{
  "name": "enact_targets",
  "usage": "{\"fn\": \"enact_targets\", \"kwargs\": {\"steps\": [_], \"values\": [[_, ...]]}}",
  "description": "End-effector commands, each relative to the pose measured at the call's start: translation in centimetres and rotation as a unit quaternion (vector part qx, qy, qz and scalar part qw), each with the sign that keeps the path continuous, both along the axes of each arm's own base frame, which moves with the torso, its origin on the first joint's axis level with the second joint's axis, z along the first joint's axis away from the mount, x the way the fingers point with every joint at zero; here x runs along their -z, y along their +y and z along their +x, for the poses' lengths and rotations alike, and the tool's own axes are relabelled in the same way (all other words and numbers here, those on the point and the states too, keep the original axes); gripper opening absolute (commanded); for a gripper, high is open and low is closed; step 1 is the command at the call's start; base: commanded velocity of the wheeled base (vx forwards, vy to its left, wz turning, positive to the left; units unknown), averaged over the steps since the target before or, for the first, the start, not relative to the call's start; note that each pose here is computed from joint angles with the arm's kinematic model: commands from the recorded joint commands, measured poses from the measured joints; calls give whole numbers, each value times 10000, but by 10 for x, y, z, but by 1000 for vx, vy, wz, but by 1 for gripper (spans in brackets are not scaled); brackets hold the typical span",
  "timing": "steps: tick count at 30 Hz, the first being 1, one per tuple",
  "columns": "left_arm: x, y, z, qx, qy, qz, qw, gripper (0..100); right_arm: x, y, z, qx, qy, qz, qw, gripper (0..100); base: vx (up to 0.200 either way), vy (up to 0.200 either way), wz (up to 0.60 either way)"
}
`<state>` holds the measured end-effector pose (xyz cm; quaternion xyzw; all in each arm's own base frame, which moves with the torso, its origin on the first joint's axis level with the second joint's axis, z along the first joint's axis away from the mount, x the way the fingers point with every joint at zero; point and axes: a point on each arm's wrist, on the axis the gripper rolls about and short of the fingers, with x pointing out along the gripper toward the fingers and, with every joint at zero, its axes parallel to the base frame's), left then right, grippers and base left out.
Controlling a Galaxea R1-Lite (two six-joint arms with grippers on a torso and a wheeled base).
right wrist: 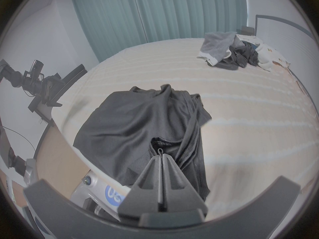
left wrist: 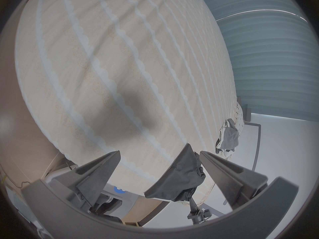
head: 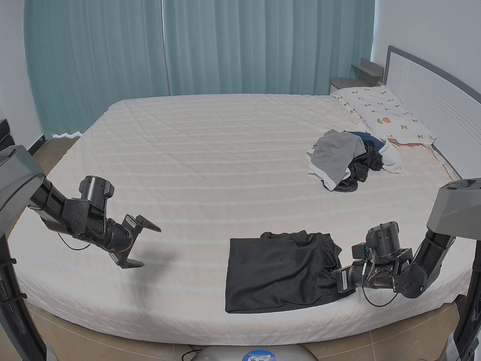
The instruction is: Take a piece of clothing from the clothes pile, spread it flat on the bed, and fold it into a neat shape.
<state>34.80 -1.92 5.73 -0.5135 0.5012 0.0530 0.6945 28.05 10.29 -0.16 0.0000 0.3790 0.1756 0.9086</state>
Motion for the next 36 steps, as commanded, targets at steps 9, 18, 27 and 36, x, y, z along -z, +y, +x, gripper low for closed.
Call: {"fn": "enact_targets", "kwargs": {"steps": [9, 18, 27, 36], "values": [[0, 0, -3, -12, 41, -8, 10000, 100, 27, -28, -27, 281, 81, -8, 9996, 0, 0, 0, 0], [1, 0, -5, -35, 86, -22, 10000, 100, 35, -35, -46, 287, 297, -127, 9991, 100, 0, 0, 0], [2, 0, -6, -17, 91, -10, 10000, 100, 16, -43, -7, 879, -699, 453, 9926, 100, 0, 0, 0], [2, 0, -6, -6, 84, -3, 10000, 100, 8, -36, 57, 1639, -343, 1990, 9656, 100, 0, 0, 0]]}}
